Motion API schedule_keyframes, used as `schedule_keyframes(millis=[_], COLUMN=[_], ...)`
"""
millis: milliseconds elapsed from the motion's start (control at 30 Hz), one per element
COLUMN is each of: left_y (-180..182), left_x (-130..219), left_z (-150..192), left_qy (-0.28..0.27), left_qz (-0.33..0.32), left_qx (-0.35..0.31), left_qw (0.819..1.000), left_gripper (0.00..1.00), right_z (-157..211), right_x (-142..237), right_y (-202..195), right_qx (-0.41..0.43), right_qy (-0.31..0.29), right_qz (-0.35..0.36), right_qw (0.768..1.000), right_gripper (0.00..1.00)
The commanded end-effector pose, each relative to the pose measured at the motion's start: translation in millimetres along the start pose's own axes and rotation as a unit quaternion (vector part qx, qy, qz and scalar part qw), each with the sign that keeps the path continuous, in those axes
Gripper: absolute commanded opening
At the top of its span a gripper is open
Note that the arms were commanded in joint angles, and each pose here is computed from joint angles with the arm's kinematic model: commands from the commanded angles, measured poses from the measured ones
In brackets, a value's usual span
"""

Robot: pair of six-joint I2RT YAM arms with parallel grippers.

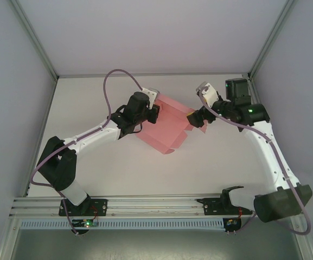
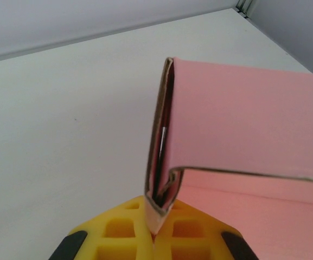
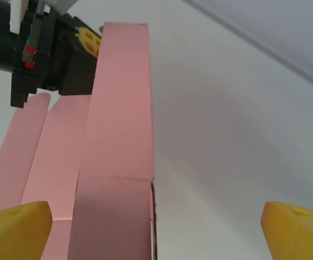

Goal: Assemble paper box

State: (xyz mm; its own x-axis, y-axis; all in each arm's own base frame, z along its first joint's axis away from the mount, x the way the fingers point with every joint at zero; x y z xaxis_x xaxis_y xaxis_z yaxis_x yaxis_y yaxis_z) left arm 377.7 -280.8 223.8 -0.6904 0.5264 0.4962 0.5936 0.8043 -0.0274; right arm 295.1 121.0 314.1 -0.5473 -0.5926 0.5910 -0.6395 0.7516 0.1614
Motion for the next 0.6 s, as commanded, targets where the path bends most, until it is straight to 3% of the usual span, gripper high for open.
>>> schedule_keyframes(millis=[0,400,567], left_y=[2.0,-2.1,-5.9], left_x=[1.8,6.9,5.6], left_z=[-14.4,-18.8,-24.3], left_qy=[-0.016,-0.025,-0.027], left_qz=[-0.007,0.007,0.02], left_qx=[-0.006,0.004,0.018], left_qw=[1.0,1.0,0.999], left_gripper=[0.0,0.0,0.0], right_z=[-10.1,25.0,11.7], right_x=[10.7,-12.4,-29.0], right_y=[-10.7,-26.8,-23.5], right_qx=[-0.004,-0.049,-0.063], right_qy=[-0.016,0.047,0.004], right_qz=[0.031,0.011,-0.022], right_qw=[0.999,0.998,0.998], right_gripper=[0.98,0.98,0.98])
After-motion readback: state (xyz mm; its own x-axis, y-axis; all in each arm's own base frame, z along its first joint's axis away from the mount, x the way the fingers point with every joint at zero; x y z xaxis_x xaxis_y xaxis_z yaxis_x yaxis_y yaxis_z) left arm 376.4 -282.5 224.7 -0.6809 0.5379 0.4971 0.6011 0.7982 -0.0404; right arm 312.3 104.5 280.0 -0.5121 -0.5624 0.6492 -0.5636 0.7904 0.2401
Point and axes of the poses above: each hand's point on the last joint's axis, 136 mm out from that joint toward the fingers, its own x axis back along the fingers, its own y axis along the line the jaws close on, z = x × y, the point moved 3 cm from there along x, back along the fingers, and after that the axes turned 11 degrees about -x, right-handed, at the moved point
